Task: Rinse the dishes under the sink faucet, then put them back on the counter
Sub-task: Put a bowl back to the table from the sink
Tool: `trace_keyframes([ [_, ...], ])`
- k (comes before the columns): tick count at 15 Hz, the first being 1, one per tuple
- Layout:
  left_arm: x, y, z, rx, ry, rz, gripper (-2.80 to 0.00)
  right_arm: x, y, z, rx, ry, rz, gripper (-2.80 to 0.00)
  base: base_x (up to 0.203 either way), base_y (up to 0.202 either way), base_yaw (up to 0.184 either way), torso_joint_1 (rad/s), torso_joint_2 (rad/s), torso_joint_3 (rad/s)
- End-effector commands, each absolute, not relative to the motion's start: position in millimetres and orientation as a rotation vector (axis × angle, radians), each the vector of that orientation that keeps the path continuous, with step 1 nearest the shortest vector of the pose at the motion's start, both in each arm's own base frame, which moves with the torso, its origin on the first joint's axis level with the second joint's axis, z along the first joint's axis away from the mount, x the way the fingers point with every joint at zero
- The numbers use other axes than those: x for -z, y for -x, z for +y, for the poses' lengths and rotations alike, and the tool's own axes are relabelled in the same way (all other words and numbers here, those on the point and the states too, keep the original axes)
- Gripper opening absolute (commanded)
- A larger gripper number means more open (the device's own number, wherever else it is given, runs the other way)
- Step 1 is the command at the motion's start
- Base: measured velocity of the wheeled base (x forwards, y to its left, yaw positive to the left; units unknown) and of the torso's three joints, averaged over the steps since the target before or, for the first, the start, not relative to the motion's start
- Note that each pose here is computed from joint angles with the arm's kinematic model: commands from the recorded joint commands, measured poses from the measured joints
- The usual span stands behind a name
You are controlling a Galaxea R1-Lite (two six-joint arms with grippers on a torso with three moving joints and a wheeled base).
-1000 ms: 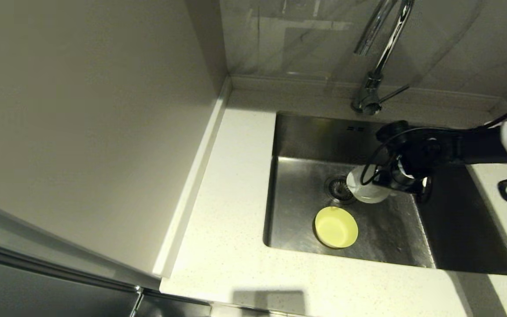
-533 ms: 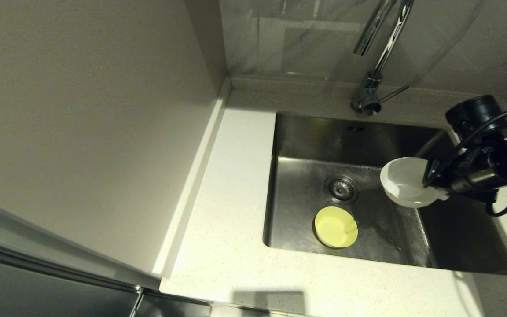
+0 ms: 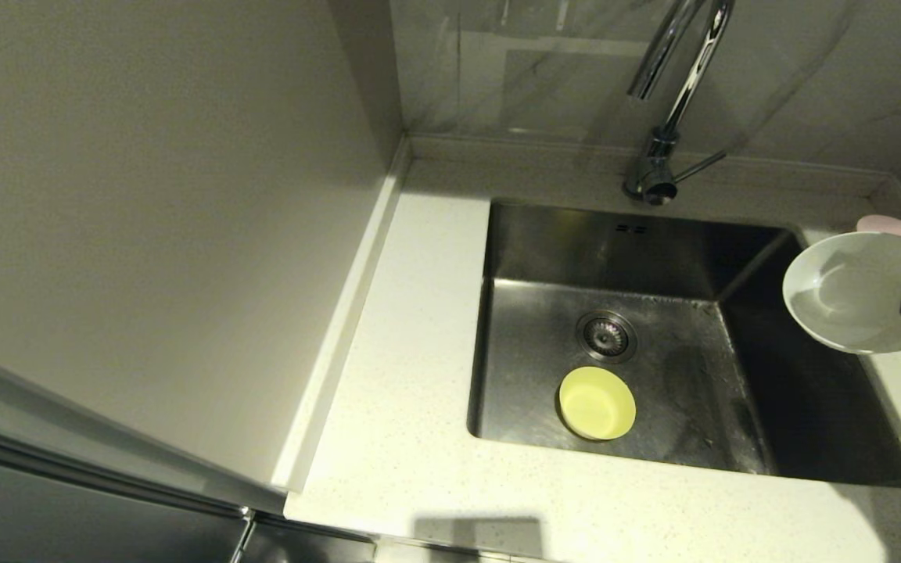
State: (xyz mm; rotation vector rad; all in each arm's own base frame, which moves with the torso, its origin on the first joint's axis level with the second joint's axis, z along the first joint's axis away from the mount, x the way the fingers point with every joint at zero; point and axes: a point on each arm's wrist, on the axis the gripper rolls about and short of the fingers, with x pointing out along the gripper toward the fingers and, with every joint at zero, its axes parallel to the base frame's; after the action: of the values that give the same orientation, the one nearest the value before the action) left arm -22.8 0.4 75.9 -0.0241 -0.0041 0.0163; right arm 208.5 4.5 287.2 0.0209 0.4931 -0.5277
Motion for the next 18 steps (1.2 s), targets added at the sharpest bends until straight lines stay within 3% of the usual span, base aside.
trace_keyframes([
  [1,-76,23,0,-0.017,0.025,-0.006,-2.8,-301,-188,0,0.585,0.055,0.44,-2.8,0.0,0.0,0.0,0.0,0.0,0.0],
  [9,-76,23,0,-0.017,0.025,-0.006,-2.8,-315,-176,-5,0.623,0.355,0.34,-2.8,0.0,0.0,0.0,0.0,0.0,0.0],
  [18,-76,23,0,-0.017,0.025,-0.005,-2.8,-304,-223,-4,0.728,0.732,0.129,-2.8,0.0,0.0,0.0,0.0,0.0,0.0],
])
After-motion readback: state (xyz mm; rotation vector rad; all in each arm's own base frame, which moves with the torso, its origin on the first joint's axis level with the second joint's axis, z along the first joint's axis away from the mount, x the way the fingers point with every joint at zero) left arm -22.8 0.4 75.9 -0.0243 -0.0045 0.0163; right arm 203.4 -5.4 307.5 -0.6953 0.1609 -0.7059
